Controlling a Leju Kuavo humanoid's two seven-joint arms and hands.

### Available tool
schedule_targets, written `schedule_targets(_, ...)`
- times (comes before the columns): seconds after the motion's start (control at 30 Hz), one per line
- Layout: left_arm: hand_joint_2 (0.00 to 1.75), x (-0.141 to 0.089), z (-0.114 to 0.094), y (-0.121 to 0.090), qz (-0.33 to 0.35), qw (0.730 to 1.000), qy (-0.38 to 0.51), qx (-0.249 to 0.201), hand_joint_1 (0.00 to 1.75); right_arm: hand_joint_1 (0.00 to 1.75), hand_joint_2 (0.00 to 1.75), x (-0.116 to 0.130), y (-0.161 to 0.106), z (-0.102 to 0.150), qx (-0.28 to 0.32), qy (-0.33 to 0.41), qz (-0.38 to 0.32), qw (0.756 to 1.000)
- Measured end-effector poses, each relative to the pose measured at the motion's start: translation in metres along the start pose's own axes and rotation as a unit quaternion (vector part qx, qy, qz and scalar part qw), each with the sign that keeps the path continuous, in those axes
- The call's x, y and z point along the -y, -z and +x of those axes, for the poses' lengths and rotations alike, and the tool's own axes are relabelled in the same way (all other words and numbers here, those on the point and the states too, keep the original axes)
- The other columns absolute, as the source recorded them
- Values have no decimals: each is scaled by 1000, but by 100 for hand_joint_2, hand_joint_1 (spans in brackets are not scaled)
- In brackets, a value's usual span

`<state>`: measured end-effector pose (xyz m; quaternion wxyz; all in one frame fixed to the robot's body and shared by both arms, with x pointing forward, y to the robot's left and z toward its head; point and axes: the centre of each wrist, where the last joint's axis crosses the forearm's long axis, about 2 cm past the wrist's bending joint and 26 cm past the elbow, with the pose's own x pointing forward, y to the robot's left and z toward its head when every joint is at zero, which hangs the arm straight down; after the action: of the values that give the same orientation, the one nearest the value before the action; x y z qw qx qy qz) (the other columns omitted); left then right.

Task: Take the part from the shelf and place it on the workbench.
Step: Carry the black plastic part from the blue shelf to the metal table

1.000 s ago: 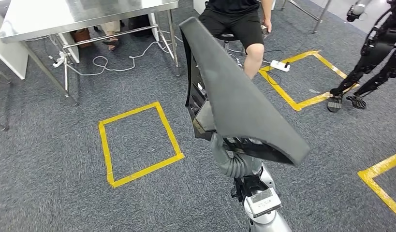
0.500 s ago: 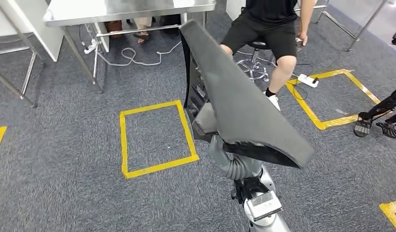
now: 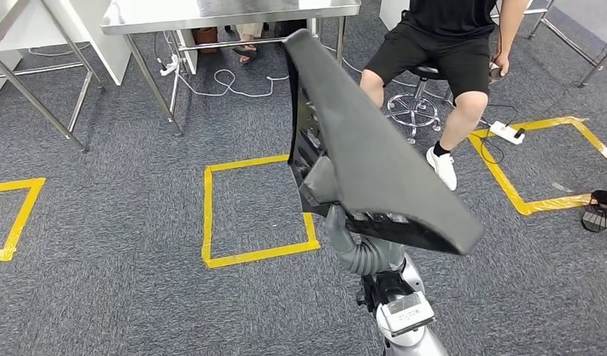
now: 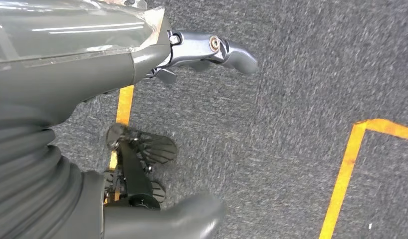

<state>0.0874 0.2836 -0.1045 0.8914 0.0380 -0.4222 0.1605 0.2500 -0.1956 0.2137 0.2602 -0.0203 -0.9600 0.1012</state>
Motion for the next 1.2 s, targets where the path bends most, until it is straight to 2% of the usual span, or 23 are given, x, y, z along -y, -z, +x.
schedule_targets(1.2,175,-2,-5,-4,14,1000,0,12,0,175,175,-3,-1,-4,-15,-10,-16,1000)
